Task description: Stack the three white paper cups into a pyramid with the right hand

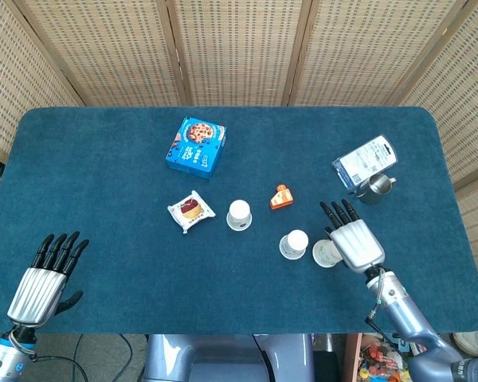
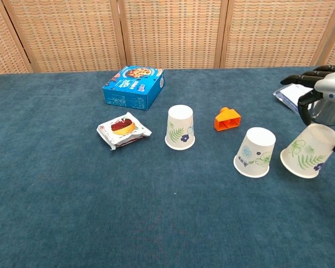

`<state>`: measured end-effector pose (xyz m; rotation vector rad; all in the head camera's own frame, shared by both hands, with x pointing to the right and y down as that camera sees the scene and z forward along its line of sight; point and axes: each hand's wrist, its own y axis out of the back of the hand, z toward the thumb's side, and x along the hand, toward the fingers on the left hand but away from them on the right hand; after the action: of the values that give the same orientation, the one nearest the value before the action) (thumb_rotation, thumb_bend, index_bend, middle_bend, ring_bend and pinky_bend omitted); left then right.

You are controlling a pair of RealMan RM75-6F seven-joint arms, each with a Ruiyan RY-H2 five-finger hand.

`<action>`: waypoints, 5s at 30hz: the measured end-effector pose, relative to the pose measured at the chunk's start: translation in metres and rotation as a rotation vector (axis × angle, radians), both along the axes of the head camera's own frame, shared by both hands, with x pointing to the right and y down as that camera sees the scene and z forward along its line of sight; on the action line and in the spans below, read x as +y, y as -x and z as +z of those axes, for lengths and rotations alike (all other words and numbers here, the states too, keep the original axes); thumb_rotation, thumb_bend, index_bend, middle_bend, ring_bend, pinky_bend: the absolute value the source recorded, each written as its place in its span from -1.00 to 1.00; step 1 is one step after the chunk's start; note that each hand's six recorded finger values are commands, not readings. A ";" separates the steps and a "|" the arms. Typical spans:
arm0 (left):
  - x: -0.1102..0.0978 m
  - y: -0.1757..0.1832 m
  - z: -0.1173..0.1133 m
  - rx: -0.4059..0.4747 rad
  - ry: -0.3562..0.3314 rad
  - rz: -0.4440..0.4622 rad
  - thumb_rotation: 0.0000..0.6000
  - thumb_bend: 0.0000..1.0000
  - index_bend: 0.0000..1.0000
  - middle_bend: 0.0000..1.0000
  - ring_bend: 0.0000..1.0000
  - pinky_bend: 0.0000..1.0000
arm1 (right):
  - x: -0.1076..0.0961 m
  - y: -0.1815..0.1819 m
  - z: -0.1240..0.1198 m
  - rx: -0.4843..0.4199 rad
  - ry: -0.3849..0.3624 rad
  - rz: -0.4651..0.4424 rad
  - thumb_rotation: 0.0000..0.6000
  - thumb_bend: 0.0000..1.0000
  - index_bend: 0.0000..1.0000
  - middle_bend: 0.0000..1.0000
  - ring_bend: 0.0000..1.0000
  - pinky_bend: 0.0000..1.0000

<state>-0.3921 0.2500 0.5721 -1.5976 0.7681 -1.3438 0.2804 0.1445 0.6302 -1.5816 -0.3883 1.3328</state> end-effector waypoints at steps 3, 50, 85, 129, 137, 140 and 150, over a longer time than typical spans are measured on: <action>0.000 0.000 0.002 -0.003 0.005 0.002 1.00 -0.60 -1.00 -1.00 -1.00 -1.00 | -0.002 0.002 0.002 -0.001 -0.002 -0.005 1.00 -0.88 0.15 -0.88 -1.00 -1.00; 0.000 -0.001 -0.005 0.006 -0.016 0.002 1.00 -0.60 -1.00 -1.00 -1.00 -1.00 | -0.024 0.015 0.004 0.029 -0.056 0.006 1.00 -0.88 -0.60 -1.00 -1.00 -1.00; -0.002 0.003 -0.002 0.010 -0.006 -0.009 1.00 -0.60 -1.00 -1.00 -1.00 -1.00 | -0.080 0.175 -0.025 -0.304 0.001 0.038 1.00 -0.88 -0.41 -1.00 -1.00 -1.00; -0.007 0.009 0.013 -0.005 0.037 -0.031 1.00 -0.60 -1.00 -1.00 -1.00 -1.00 | -0.086 0.207 0.083 -0.222 0.139 0.082 1.00 -0.88 -0.15 -1.00 -1.00 -1.00; -0.007 0.009 0.013 -0.003 0.036 -0.031 1.00 -0.60 -1.00 -1.00 -1.00 -1.00 | -0.086 0.207 0.083 -0.228 0.125 0.076 1.00 -0.88 -0.04 -1.00 -1.00 -1.00; -0.007 0.009 0.012 -0.002 0.033 -0.031 1.00 -0.60 -1.00 -1.00 -1.00 -1.00 | -0.088 0.207 0.076 -0.232 0.110 0.070 1.00 -0.88 -0.04 -1.00 -1.00 -1.00; -0.004 0.006 0.008 0.006 0.026 -0.020 1.00 -0.60 -1.00 -1.00 -1.00 -1.00 | -0.109 0.190 0.023 -0.212 -0.008 0.053 1.00 -0.88 -0.04 -1.00 -1.00 -1.00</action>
<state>-0.3980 0.2456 0.5799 -1.6188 0.7746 -1.3696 0.0900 0.0352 0.6529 -1.7219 -0.5685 1.2042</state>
